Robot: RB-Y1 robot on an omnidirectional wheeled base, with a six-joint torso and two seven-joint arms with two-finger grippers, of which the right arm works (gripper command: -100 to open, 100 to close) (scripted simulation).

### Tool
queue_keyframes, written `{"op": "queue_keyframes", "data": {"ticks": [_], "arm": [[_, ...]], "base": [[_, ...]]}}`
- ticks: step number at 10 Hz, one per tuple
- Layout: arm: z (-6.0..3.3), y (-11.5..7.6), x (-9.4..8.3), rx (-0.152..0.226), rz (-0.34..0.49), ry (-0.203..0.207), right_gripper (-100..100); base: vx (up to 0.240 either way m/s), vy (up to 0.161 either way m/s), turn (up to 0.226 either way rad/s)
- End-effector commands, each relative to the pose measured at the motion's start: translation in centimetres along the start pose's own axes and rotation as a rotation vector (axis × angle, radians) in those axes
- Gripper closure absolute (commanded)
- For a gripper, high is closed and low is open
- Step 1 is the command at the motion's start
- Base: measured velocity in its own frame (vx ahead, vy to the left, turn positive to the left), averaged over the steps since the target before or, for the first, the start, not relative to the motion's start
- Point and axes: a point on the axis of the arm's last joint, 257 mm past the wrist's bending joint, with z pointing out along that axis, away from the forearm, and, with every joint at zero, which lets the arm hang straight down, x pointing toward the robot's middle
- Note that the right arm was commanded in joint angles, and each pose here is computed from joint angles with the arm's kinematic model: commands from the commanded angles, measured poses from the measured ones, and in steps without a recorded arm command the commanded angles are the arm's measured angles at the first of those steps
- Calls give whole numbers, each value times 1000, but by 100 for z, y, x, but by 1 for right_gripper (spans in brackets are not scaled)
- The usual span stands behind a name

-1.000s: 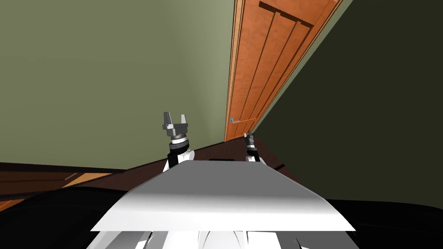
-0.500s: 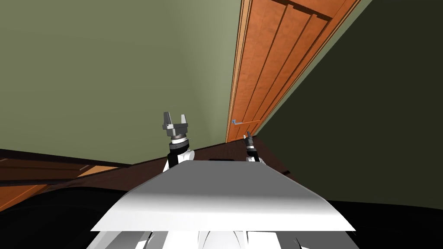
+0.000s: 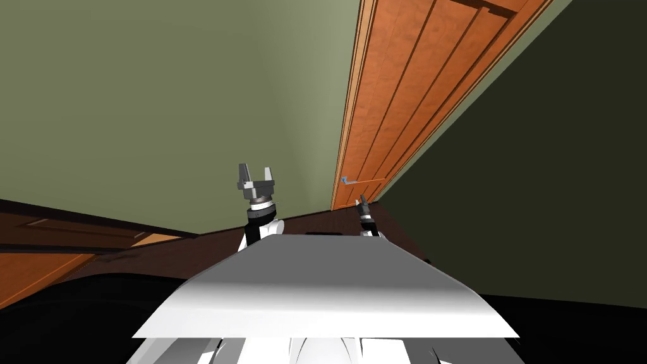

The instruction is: Pull the door open

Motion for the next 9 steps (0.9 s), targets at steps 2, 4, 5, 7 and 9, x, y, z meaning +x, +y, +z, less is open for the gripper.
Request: {"op": "queue_keyframes", "data": {"ticks": [2,4,5,7,9], "arm": [[-35,-145,-54,27,0,2,-100],[-62,-229,-90,44,1,4,-100],[-91,-308,-127,60,1,5,-100],[-120,-384,-167,76,0,7,-100],[-176,-512,-244,104,-1,8,-100]], "base": [[50,-25,66],[41,-19,78],[44,-31,78],[61,-23,106],[60,-37,102]]}}
